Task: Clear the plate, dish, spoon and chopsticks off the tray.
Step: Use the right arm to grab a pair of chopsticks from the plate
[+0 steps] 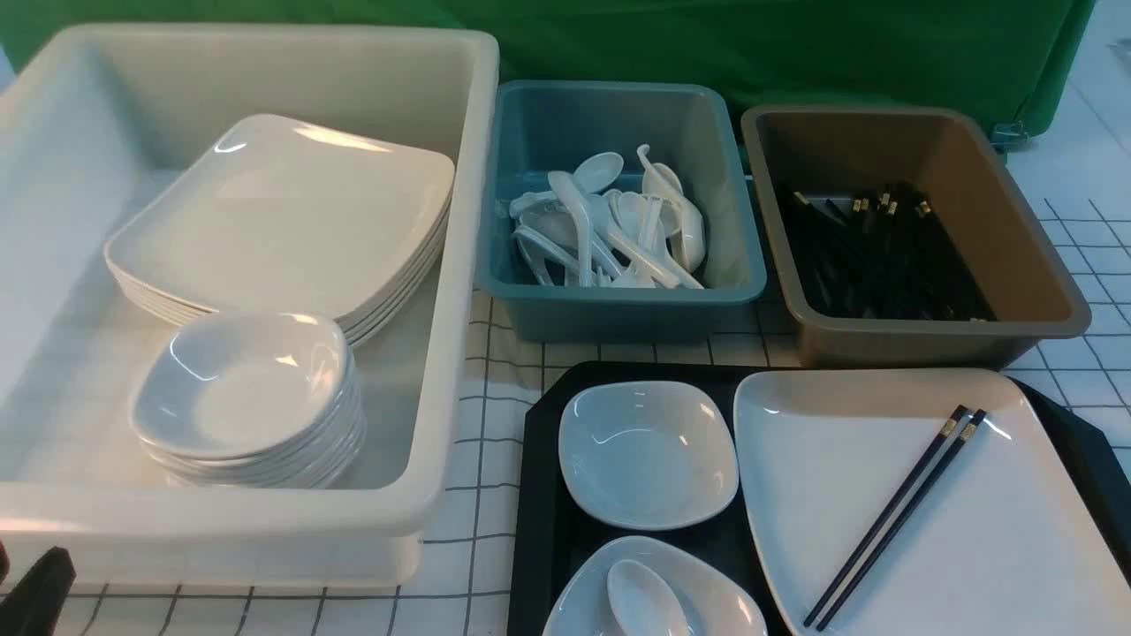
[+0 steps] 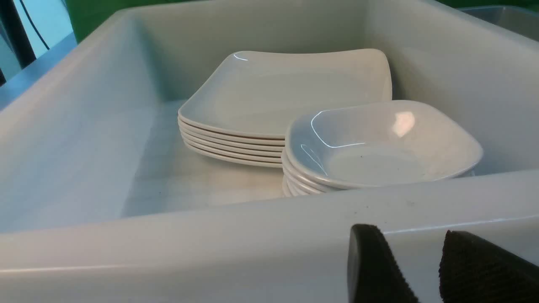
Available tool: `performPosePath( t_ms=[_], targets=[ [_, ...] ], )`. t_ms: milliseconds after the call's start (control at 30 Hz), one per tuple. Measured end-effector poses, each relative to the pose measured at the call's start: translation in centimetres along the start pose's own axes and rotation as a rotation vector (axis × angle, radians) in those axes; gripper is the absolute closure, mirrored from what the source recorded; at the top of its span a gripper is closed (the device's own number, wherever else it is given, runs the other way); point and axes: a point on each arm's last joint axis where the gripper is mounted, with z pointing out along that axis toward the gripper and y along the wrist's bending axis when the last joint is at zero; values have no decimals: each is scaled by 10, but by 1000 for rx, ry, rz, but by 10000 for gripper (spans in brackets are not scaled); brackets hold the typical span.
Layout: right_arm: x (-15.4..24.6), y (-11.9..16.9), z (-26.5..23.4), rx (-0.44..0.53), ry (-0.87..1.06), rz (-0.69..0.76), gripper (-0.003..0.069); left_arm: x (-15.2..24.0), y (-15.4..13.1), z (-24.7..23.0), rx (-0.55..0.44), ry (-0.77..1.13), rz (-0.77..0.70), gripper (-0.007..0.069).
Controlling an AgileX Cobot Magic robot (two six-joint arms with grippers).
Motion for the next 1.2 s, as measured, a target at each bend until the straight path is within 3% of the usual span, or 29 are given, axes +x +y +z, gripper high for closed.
performPosePath(
  t_ms=[633,800,900,1200],
  targets=[
    [0,0,0,0,0,0,417,-1,0,0,-1,-8,1,385],
    [0,0,0,0,0,0,417,-15,1,-1,5,-168,-237,385],
    [0,0,0,0,0,0,417,-31,8,-6,5,-358,-519,385],
    [-1,-1,0,6,-13,-16,417,-57,23,-24,-21,-752,-681,395]
  ],
)
